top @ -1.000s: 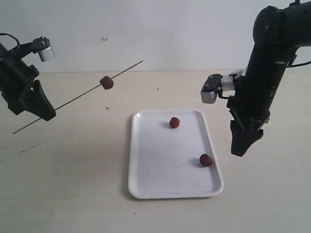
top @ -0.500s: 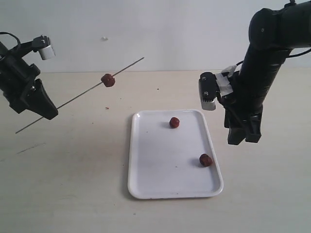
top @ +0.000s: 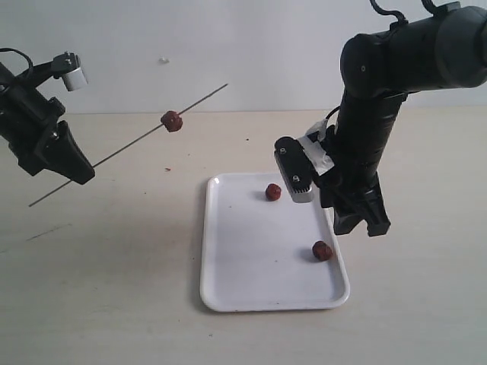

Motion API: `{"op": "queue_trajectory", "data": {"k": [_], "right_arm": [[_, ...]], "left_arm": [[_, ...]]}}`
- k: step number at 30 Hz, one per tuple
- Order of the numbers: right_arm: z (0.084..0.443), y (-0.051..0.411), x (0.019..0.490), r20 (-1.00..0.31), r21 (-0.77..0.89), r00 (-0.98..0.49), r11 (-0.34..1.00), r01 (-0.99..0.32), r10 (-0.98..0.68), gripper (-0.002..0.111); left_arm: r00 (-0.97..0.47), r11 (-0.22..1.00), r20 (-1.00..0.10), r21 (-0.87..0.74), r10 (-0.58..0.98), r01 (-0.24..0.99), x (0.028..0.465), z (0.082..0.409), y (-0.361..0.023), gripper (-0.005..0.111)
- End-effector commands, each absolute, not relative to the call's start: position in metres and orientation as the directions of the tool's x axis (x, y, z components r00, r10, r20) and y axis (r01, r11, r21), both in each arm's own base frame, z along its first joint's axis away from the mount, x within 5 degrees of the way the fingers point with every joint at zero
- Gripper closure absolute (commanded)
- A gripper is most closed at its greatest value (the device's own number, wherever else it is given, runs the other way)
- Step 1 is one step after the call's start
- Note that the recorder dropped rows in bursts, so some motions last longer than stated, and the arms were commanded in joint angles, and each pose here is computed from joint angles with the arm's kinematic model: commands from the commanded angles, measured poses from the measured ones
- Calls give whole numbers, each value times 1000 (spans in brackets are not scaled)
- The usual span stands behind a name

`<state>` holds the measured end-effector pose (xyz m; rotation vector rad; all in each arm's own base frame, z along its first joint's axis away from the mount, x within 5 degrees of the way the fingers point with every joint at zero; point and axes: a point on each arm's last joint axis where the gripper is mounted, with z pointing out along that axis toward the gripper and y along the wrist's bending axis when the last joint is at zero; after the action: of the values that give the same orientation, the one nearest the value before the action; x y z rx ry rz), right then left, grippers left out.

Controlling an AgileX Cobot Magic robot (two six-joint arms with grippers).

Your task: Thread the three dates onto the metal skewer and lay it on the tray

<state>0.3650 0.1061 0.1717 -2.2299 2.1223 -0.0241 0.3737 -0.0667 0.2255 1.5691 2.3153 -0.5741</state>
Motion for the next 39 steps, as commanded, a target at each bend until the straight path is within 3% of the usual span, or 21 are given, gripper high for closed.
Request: {"op": "queue_trajectory", "data": {"k": [1,6,17,23,39], "right_arm": [[174,106,363,-36,-60,84,-81,-995,-996,59],[175,111,364,-90,-71,56,-50,-996,-994,59],[152,105,345,48,-2,158,-159,-987,-986,59],[153,115,349,36,-80,180,-182,-980,-983,59],[149,119,351,23,-97,183,-184,-978,-983,55]], "left_arm": [[-371,346,-470,-142,801,927,376,226,-67,107],[-370,356,-473,-124,799,926,378,226,-66,107],[-381,359,-495,-144,781,922,378,228,-69,107],[-381,345,-489,-166,784,924,376,228,-69,107],[-381,335,-485,-182,787,924,374,228,-69,107]]}}
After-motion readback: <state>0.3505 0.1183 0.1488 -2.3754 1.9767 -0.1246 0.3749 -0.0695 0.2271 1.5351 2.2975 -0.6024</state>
